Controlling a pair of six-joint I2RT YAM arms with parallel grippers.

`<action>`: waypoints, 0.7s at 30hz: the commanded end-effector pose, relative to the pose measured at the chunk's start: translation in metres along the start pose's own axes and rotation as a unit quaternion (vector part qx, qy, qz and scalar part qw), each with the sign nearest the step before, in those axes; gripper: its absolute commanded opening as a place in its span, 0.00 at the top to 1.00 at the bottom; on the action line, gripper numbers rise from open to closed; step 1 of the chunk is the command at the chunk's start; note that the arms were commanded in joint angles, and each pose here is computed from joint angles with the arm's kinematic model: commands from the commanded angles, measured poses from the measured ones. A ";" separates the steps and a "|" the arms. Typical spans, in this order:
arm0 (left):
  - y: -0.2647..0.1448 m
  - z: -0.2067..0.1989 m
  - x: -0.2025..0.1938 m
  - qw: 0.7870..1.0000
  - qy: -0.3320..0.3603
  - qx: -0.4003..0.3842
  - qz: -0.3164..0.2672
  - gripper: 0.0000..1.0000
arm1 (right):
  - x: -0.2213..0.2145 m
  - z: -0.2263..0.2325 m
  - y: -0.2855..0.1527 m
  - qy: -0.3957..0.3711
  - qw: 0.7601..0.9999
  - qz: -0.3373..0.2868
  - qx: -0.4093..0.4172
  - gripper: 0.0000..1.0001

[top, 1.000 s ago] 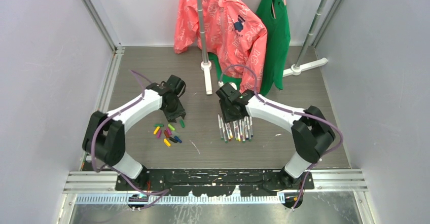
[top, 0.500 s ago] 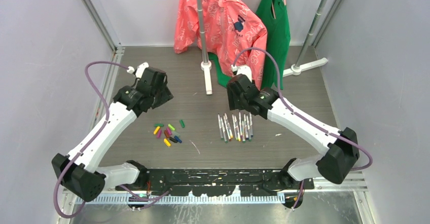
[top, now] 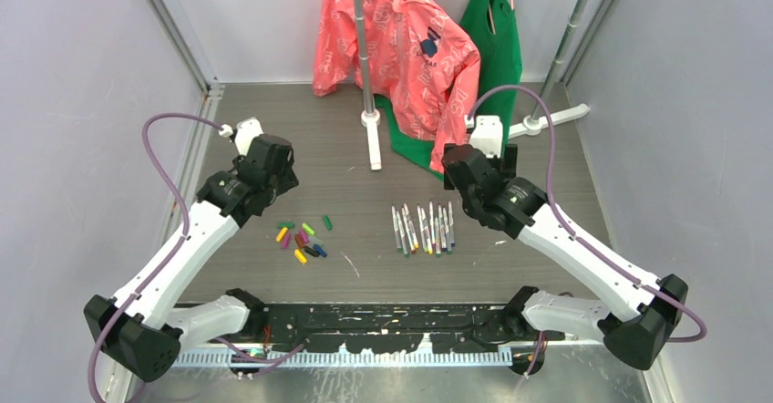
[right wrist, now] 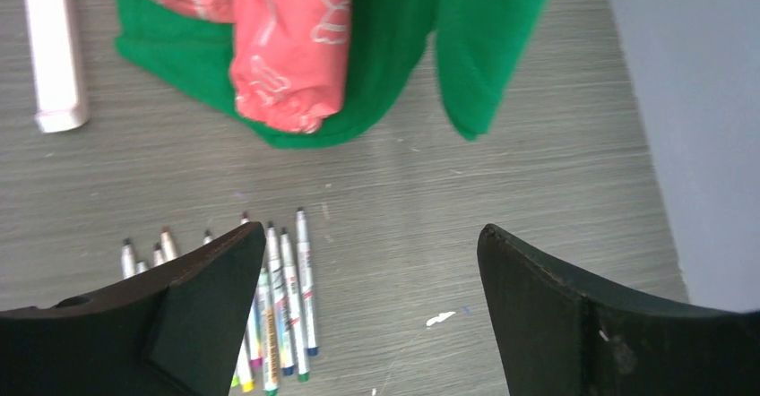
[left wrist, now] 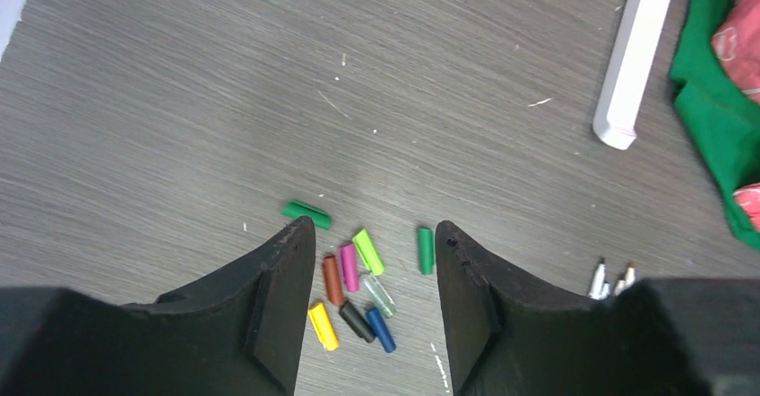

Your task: Open the pen caps

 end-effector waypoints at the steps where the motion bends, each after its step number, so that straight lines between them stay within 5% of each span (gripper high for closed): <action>1: 0.000 0.006 0.013 0.997 0.019 -0.010 -0.076 0.48 | 0.000 -0.026 -0.002 0.029 0.995 -0.044 -0.088 0.05; 21: 0.011 0.027 0.000 0.993 0.056 0.008 -0.107 0.45 | -0.026 -0.045 -0.002 0.038 0.989 -0.057 -0.133 0.05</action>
Point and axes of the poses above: each gripper's point midway between its finger pads, its own y axis out along the fingers, its own z axis along the line the jaws close on, x = y × z, the point moved 7 cm from there along -y, back along the fingers, and after that the axes turned 5 degrees about -y, right-handed, at the moved point
